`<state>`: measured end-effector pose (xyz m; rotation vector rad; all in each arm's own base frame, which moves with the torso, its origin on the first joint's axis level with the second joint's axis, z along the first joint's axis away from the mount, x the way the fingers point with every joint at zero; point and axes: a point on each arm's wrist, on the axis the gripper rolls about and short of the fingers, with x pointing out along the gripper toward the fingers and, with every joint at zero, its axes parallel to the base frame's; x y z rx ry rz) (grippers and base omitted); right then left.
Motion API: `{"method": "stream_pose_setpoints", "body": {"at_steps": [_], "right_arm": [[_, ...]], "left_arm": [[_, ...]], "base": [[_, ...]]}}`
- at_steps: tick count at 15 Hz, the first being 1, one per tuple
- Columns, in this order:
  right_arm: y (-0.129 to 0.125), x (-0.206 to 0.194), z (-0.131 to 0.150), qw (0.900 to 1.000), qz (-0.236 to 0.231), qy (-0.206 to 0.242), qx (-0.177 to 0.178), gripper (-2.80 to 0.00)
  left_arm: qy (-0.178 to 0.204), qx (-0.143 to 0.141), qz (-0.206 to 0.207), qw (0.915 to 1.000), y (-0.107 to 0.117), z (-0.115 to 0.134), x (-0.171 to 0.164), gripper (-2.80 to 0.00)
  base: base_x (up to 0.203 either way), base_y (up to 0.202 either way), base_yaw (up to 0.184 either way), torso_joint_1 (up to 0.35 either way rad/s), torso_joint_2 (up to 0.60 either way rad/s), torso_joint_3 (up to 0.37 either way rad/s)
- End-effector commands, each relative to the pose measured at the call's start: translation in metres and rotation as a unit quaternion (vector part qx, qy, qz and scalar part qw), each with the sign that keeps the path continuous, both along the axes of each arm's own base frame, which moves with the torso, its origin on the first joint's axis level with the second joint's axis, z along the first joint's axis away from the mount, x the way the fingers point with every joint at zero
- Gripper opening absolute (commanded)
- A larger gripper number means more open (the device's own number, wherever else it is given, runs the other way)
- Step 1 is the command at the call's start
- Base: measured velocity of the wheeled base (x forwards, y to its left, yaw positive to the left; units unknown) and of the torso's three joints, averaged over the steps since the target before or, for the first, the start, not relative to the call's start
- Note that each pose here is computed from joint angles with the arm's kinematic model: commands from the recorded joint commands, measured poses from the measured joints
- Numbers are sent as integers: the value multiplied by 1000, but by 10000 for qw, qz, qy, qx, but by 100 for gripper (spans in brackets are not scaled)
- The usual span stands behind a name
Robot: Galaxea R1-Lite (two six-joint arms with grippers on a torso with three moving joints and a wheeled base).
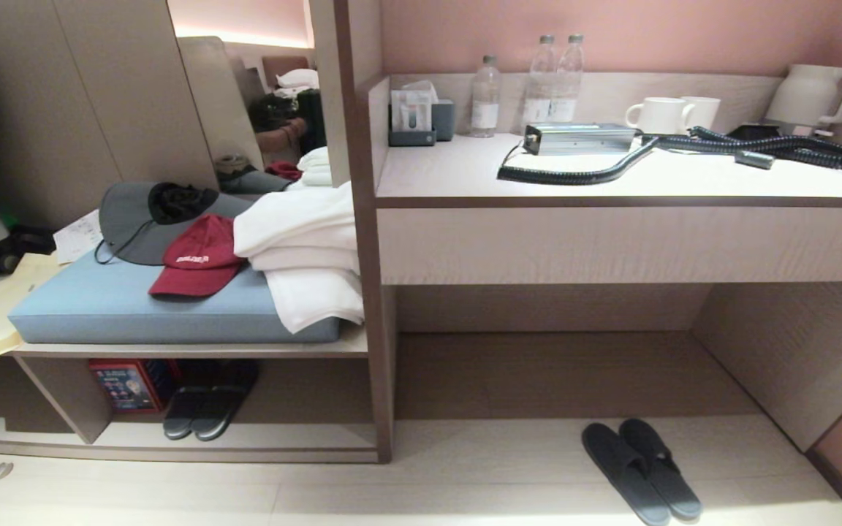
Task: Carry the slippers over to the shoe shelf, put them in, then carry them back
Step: Pick up the slippers on the floor
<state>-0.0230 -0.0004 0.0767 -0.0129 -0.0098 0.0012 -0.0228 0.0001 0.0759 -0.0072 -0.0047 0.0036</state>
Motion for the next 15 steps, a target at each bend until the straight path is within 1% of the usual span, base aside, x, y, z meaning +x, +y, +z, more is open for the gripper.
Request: {"method": "stream_pose_setpoints", "body": {"at_steps": [1,15], "right_arm": [[0,0,0,10000,1,3,-4,-280],[0,0,0,10000,1,1,-2,-280]], "left_arm": [[0,-2,5,10000,0,0,0,-280],[0,-2,-3,10000,0,0,0,-280]], "base": [[0,-202,0,-1,1,3],[0,-198,2,2,3,2]]}}
